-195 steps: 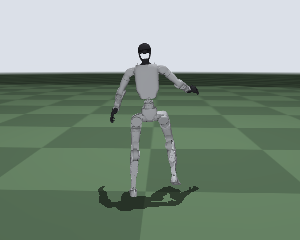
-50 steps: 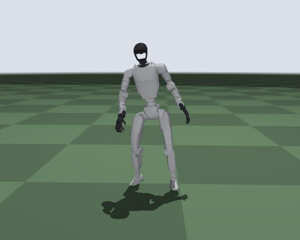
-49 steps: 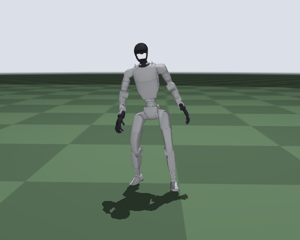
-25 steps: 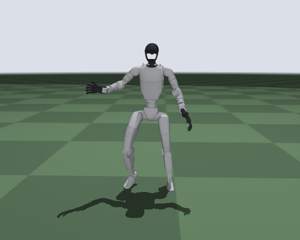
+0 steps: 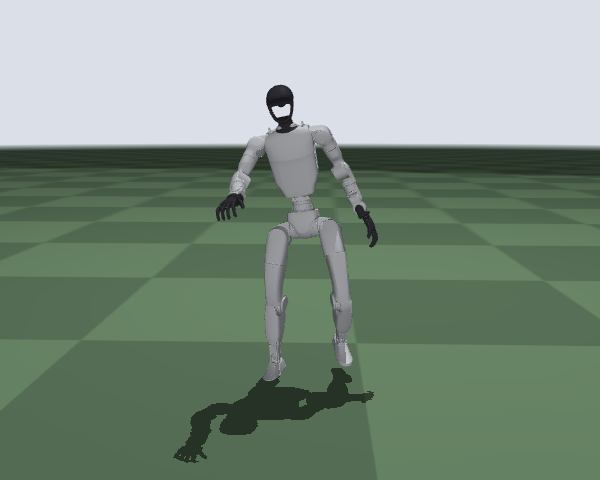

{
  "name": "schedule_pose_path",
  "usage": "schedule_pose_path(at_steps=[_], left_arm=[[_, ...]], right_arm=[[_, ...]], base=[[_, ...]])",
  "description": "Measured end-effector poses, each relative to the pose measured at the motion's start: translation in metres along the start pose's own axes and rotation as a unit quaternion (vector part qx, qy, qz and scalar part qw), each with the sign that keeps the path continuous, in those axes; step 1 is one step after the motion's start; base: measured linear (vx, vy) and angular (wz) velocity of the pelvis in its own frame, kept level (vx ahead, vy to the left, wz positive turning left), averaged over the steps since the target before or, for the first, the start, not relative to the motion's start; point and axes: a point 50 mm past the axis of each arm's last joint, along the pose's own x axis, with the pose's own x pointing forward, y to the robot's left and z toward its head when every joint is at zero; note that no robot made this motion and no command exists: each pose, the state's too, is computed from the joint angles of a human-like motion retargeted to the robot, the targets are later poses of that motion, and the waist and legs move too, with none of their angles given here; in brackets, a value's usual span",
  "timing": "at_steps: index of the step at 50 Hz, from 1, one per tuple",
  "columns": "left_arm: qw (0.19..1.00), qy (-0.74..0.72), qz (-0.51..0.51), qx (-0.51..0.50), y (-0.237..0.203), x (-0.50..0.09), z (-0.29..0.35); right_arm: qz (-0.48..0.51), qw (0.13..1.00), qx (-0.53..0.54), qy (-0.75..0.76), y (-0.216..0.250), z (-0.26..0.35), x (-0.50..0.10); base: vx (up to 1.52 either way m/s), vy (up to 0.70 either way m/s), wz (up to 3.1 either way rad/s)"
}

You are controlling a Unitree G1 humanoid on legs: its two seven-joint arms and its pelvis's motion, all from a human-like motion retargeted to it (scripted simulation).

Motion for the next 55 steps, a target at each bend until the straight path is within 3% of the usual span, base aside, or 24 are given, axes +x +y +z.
schedule_pose_path(at_steps=[4, 10, 15, 20, 24, 31, 37, 42, 46, 50, 55], left_arm=[[0.991, 0.111, 0.049, -0.063, 0.014, -0.016, -0.064], [0.968, 0.206, 0.121, -0.073, 0.035, -0.036, -0.109], [0.965, 0.179, 0.153, -0.112, 0.045, -0.025, -0.087], [0.98, 0.078, 0.151, -0.099, 0.051, -0.003, -0.022], [0.987, -0.033, 0.15, -0.047, 0.059, 0.008, 0.049], [0.962, -0.229, 0.146, 0.013, 0.076, -0.004, 0.176], [0.933, -0.333, 0.135, -0.019, 0.076, -0.026, 0.236], [0.936, -0.333, 0.111, -0.012, 0.063, -0.024, 0.232], [0.96, -0.273, 0.069, 0.009, 0.044, -0.007, 0.188], [0.981, -0.19, 0.019, 0.048, 0.017, 0.007, 0.13], [0.993, -0.093, -0.026, 0.066, -0.009, 0.01, 0.068]], right_arm=[[-0.007, 0.997, 0.074, 0.038, 0.023, -0.015, -0.017], [-0.02, 0.91, 0.339, 0.236, 0.066, -0.077, -0.061], [-0.098, 0.71, 0.562, 0.412, 0.089, -0.141, -0.116], [-0.237, 0.59, 0.615, 0.466, 0.071, -0.189, -0.158], [-0.321, 0.611, 0.57, 0.446, 0.031, -0.218, -0.173], [-0.397, 0.732, 0.435, 0.342, -0.066, -0.231, -0.159], [-0.422, 0.828, 0.324, 0.18, -0.151, -0.18, -0.109], [-0.363, 0.912, 0.19, 0.026, -0.184, -0.1, -0.055], [-0.213, 0.973, 0.018, -0.081, -0.153, -0.035, -0.009], [-0.012, 0.975, -0.166, -0.147, -0.074, 0.002, 0.011], [0.099, 0.968, -0.199, -0.119, 0.009, -0.007, -0.003]], base=[[0.36, 0.09, -0.03], [0.4, 0.16, -0.17], [0.38, 0.25, 0.17], [0.33, 0.23, 0.6], [0.31, 0.1, 0.96], [0.31, -0.02, 0.74], [0.37, -0.13, 0.3], [0.37, -0.16, -0.41], [0.36, -0.14, -0.95], [0.38, -0.08, -0.89], [0.37, 0.0, -0.49]])
